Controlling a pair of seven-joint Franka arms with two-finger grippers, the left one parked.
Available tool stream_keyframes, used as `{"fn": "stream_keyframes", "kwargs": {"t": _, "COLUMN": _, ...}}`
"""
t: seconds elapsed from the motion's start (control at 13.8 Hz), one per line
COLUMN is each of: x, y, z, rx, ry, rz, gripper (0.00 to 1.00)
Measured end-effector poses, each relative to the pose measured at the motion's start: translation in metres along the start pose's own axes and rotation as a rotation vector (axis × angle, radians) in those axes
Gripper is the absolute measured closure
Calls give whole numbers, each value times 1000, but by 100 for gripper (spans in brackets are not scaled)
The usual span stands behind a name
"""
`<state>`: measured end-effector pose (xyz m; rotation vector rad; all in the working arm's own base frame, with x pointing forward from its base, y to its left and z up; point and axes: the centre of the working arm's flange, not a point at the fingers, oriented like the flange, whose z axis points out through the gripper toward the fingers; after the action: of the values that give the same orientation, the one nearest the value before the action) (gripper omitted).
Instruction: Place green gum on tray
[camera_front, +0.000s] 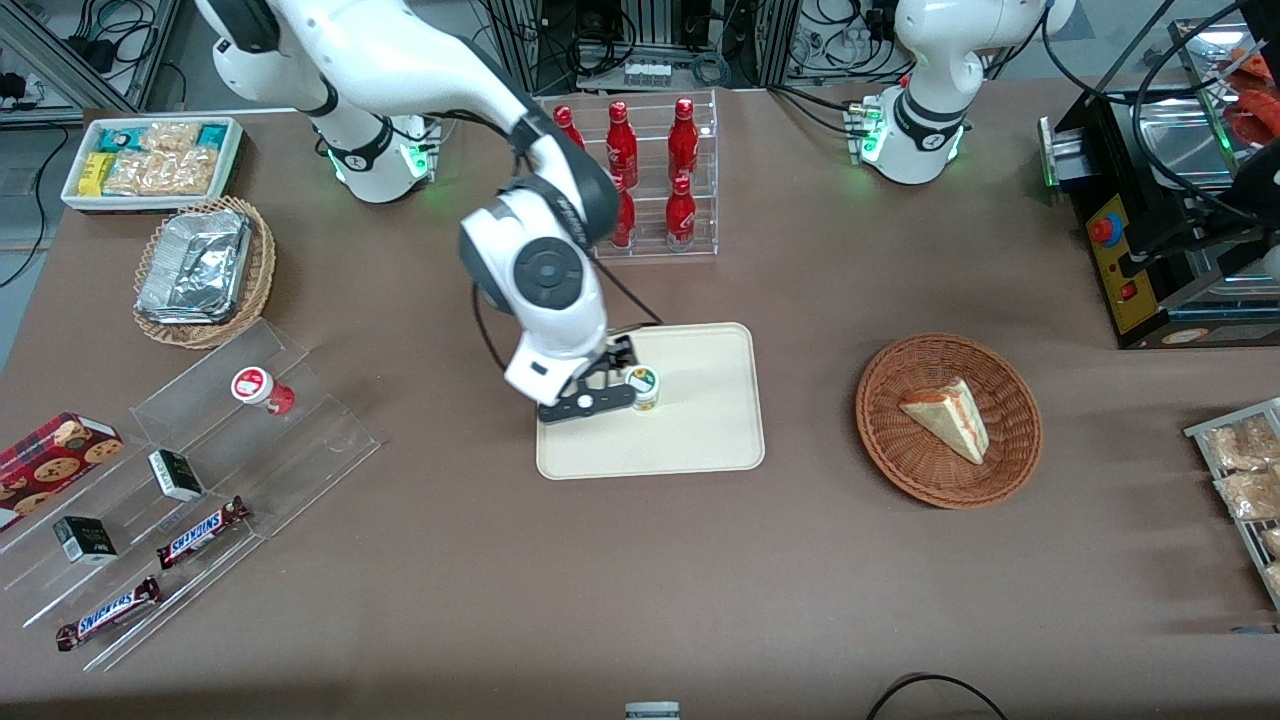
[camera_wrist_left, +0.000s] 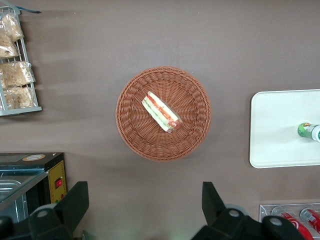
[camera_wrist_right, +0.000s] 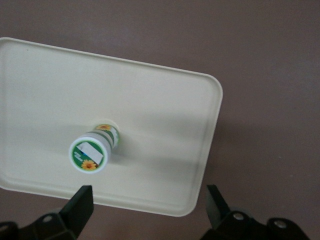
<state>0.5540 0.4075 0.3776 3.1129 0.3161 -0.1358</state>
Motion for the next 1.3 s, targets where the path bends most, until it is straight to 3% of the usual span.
{"fn": "stream_keyframes", "kwargs": {"t": 0.22, "x": 7, "y": 68, "z": -38, "rx": 7, "ry": -36, "rz": -4, "gripper": 0}}
{"fn": "stream_keyframes", "kwargs": {"t": 0.51, "x": 21, "y": 169, "z": -66, "rx": 30, "ry": -36, "rz": 56, "gripper": 0}}
{"fn": "stream_keyframes", "kwargs": {"t": 0.8, "x": 15, "y": 284, "z": -74, "rx": 54, "ry": -78, "rz": 88, "gripper": 0}}
{"fn": "stream_keyframes", "kwargs": {"t": 1.09, "x": -14, "y": 369, "z": -91, "rx": 85, "ry": -63, "rz": 95, "gripper": 0}}
{"fn": "stream_keyframes", "kwargs": {"t": 1.3, "x": -45, "y": 393, "z": -113, "rx": 101, "ry": -50, "rz": 130, "gripper": 0}}
